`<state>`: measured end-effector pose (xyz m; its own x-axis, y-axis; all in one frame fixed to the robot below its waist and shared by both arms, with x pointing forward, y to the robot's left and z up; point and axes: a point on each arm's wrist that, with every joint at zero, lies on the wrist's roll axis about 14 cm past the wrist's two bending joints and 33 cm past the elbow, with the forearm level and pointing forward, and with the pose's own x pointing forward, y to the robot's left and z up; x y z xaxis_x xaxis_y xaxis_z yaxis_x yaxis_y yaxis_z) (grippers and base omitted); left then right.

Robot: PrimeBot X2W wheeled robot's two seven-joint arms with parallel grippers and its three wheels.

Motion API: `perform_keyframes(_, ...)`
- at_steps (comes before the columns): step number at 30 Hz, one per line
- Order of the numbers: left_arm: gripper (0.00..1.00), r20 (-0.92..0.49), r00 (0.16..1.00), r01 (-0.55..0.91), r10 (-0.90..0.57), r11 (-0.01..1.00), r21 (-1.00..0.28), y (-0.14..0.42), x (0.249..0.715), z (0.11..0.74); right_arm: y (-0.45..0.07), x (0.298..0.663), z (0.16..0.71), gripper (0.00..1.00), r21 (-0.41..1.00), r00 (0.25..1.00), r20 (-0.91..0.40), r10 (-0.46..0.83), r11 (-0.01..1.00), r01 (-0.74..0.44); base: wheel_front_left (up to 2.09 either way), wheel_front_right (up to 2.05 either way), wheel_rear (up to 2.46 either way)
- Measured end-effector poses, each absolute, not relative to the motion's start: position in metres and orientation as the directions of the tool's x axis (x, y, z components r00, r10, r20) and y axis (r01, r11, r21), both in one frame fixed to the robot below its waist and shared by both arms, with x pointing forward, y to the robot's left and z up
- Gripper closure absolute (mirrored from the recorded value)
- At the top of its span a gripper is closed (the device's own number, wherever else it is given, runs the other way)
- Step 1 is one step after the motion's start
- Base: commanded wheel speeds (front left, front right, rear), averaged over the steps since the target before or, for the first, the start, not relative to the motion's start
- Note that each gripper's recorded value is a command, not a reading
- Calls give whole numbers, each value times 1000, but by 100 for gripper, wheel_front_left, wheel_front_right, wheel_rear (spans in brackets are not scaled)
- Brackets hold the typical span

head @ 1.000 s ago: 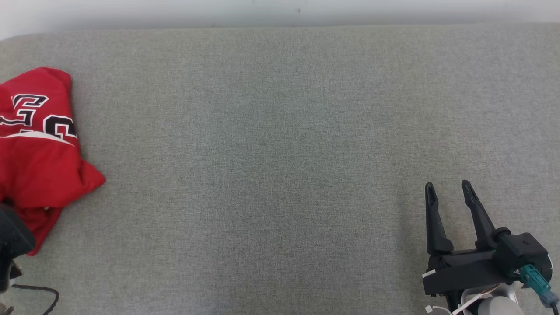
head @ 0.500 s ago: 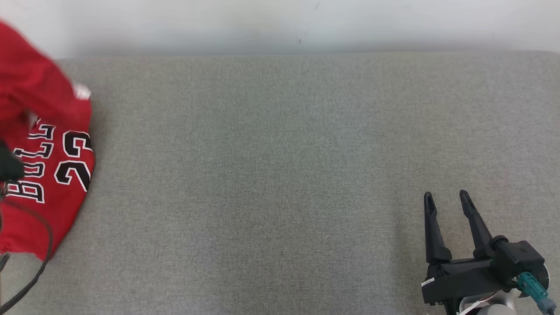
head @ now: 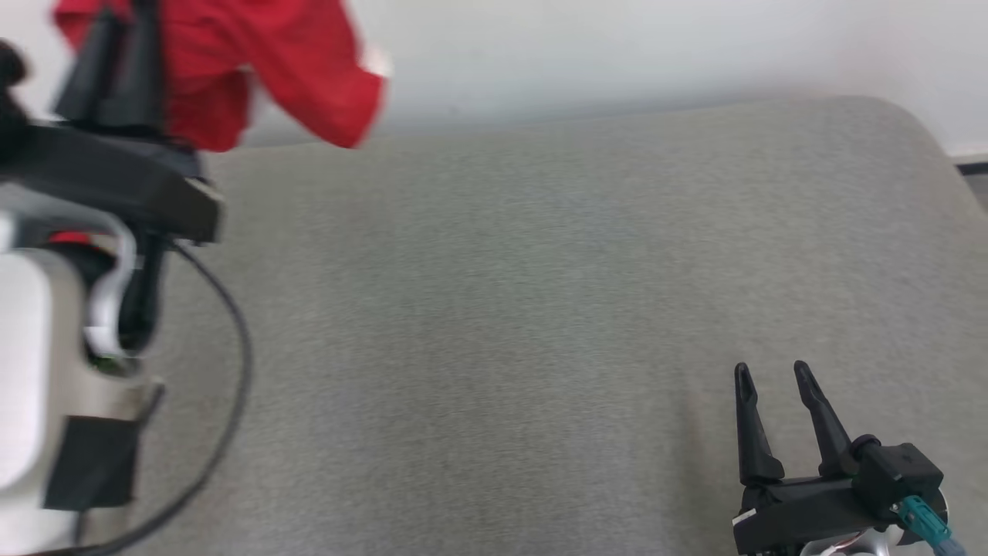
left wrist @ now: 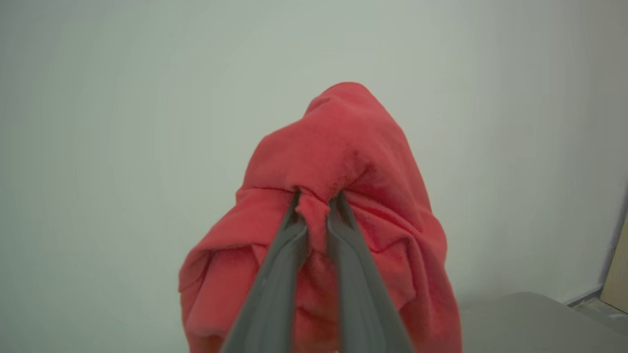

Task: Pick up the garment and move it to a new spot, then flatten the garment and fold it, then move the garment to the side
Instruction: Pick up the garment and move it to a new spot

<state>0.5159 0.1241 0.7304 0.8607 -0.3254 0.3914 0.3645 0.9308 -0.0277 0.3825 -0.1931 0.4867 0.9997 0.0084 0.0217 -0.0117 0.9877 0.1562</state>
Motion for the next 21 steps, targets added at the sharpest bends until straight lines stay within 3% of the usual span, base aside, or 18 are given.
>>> perform_keyframes(9,100,379,757,607,-532,788,-106,7,504,714,-232,355,485,0,150,993,12,-114,982,111,0,0,0)
perform_keyframes(16,100,262,760,648,-595,724,-236,-39,500,647,-254,338,487,0,139,982,13,-187,973,183,0,0,0)
perform_keyframes(21,100,116,801,588,-588,734,-339,-42,499,575,-259,337,484,0,132,979,3,-202,971,200,0,0,0)
